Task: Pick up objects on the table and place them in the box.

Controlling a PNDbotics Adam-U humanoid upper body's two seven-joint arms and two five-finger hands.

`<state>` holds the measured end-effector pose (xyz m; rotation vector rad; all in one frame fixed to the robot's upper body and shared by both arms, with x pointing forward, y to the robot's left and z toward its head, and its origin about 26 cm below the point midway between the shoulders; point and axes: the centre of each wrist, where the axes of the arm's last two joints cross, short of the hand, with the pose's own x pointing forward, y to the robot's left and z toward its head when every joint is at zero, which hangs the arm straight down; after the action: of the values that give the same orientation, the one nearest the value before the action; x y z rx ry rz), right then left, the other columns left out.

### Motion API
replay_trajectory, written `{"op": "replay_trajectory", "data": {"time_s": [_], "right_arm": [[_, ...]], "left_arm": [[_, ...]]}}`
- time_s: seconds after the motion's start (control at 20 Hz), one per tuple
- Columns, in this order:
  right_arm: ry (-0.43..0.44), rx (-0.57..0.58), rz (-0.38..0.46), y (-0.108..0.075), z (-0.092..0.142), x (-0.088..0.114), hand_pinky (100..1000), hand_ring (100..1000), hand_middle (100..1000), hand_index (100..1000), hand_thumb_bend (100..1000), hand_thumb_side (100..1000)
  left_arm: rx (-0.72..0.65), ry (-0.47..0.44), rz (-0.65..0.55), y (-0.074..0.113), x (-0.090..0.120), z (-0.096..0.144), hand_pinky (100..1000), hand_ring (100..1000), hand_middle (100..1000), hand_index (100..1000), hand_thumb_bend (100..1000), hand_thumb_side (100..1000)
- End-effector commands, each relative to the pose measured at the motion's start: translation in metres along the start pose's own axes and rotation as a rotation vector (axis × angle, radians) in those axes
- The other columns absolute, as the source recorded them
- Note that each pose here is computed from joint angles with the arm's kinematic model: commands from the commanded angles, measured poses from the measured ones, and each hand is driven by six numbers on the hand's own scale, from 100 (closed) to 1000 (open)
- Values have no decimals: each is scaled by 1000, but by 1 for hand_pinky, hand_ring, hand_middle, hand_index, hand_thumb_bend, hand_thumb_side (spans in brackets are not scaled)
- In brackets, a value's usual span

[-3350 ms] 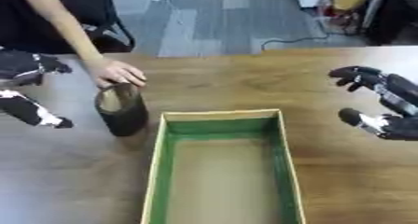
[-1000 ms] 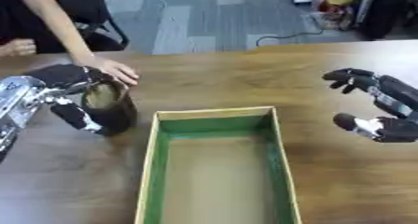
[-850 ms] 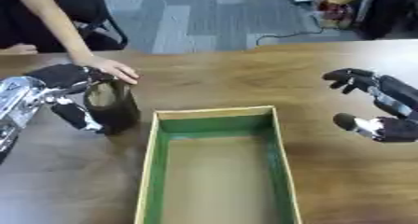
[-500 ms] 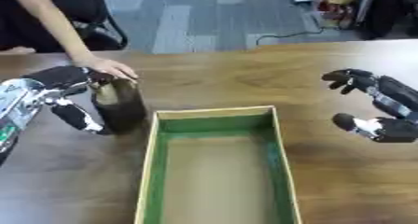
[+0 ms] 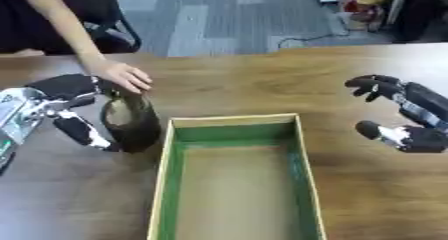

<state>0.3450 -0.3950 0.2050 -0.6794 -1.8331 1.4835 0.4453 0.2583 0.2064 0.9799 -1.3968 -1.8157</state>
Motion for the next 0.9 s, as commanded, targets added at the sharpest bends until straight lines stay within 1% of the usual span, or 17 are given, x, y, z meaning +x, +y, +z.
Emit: {"op": "replay_trajectory", "data": {"time_s": [0.05, 0.1, 0.5, 0.9], "right_arm": [[6, -12, 21, -11, 3, -1, 716, 807, 884, 972, 495, 978], [7, -11, 20, -11, 3, -1, 716, 807, 884, 972, 495, 980], [9, -11, 20, -10, 3, -1, 716, 807, 884, 972, 490, 980], [14, -9, 18, -10, 4, -2, 716, 806, 884, 972, 485, 981]], "left_arm": [[25, 14, -46, 17, -6, 10, 100, 123, 752, 816, 651, 555], [30, 16, -53, 18, -6, 11, 100, 124, 756, 817, 666, 551], [62, 28, -88, 33, -7, 18, 100, 127, 763, 819, 656, 559], [86, -19, -83, 38, 2, 26, 100, 116, 744, 806, 669, 556]]}}
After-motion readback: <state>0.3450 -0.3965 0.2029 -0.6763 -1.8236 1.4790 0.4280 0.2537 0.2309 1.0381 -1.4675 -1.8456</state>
